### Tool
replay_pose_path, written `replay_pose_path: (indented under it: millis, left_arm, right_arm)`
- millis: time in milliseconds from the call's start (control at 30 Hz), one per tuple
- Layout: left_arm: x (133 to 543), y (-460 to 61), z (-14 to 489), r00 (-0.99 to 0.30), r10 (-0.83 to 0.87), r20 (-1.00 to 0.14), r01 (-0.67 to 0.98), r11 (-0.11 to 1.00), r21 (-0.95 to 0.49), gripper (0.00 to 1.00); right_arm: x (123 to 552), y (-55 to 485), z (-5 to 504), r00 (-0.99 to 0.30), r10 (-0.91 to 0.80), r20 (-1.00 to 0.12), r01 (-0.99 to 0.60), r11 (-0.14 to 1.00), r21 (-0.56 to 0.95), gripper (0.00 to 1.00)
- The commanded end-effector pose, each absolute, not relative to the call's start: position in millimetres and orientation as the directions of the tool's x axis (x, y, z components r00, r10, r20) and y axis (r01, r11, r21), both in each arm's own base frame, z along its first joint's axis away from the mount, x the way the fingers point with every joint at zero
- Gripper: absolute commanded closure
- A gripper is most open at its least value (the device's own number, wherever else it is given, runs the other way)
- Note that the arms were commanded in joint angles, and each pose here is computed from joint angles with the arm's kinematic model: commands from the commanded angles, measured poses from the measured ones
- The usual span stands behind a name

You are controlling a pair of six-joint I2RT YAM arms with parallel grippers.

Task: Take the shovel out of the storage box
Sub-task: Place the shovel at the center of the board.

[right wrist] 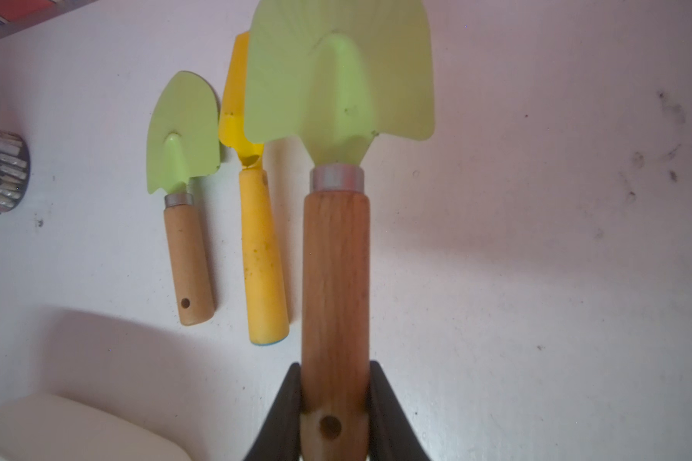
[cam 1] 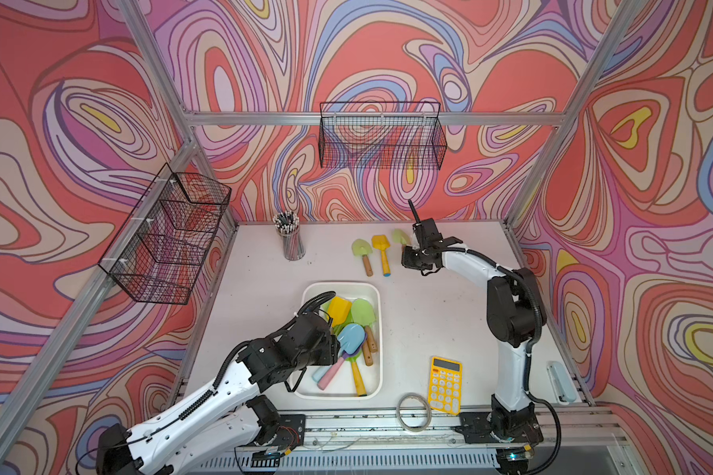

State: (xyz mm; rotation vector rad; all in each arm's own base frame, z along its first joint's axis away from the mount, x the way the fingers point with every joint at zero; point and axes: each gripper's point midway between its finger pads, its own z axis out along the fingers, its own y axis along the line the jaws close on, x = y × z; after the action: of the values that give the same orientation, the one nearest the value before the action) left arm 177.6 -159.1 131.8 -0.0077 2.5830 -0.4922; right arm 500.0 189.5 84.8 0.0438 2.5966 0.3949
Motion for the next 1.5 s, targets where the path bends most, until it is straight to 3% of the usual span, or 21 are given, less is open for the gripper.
replay_pose_path:
  millis: [0, 1000, 1467]
  left_arm:
    - [171, -145, 121, -0.879, -0.104, -0.466, 0.044, 0.954, -0.296, 0.36]
    - [161, -139, 109, -0.882, -0.095, -0.462, 0.04, 0.961, -0.274, 0.36]
    - [156, -140, 98, -0.905, -0.03, -0.425, 0.07, 0.973, -0.219, 0.36]
  right_arm:
    - [513, 182, 81, -0.863, 0.082, -0.498, -0.04, 0.972, 0.231, 0.79]
    - [533, 176, 29, -0.905, 0.048, -0.423, -0.021, 0.988, 0.156, 0.77]
    - [519, 183, 12, -0.923, 0.022, -0.384, -0.035, 0.989, 0.142, 0.67]
